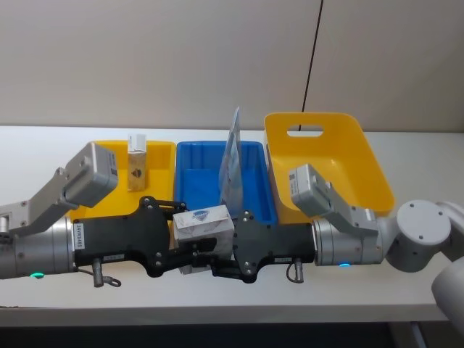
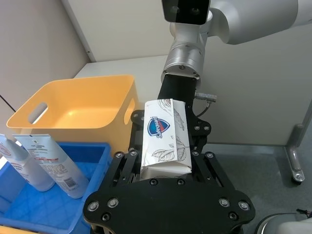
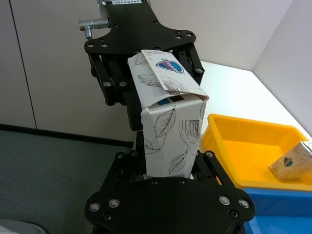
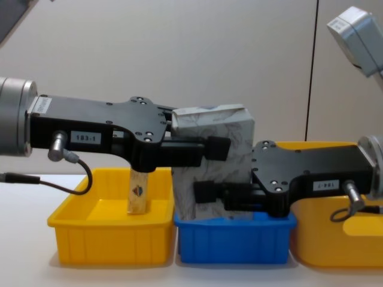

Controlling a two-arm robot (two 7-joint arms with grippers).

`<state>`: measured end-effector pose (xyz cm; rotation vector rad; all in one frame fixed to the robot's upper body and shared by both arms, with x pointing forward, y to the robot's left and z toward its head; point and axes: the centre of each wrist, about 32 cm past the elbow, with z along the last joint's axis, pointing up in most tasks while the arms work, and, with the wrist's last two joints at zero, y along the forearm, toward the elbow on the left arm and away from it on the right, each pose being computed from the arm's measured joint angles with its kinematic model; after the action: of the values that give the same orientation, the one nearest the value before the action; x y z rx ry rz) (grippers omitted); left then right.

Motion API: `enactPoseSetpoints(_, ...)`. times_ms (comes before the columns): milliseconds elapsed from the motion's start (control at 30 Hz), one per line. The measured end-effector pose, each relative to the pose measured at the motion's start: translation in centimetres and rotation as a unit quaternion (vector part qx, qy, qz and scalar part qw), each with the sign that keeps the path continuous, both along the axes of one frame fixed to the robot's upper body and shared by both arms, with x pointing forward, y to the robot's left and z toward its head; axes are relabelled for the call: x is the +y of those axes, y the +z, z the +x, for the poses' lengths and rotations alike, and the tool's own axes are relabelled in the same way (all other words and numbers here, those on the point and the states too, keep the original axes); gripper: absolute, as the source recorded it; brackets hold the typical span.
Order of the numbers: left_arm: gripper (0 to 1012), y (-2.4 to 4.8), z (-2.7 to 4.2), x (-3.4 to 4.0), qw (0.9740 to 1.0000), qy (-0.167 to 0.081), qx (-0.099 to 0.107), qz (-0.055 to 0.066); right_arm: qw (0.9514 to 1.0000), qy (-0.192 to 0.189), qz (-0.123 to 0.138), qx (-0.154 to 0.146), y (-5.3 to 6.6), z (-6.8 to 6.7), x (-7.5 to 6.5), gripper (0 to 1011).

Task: Bimanual collaborative sorting of washing and personal care products

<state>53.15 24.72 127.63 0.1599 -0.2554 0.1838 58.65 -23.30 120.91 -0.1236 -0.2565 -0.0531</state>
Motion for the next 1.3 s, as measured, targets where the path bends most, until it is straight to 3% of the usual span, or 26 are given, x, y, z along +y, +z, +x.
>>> enactPoseSetpoints(133, 386, 0.00, 0.00, -0.01, 1.0000, 0.000, 0.000, 0.000, 1.0000, -0.001, 0.000, -0.002, 0.0, -0.1, 0.1, 373)
enactPoseSetpoints(800, 981, 0.00, 0.00, -0.01, 1.0000, 0.000, 0.000, -0.001, 0.9999, -0.010, 0.007, -0.011, 0.5, -1.0, -0.7, 364)
enactPoseSetpoints(1300, 1001, 0.00, 0.00, -0.01, 1.0000, 0.000, 0.000, 0.000, 0.9986, -0.047, 0.014, -0.018, 1.3, -2.2, -3.4, 364)
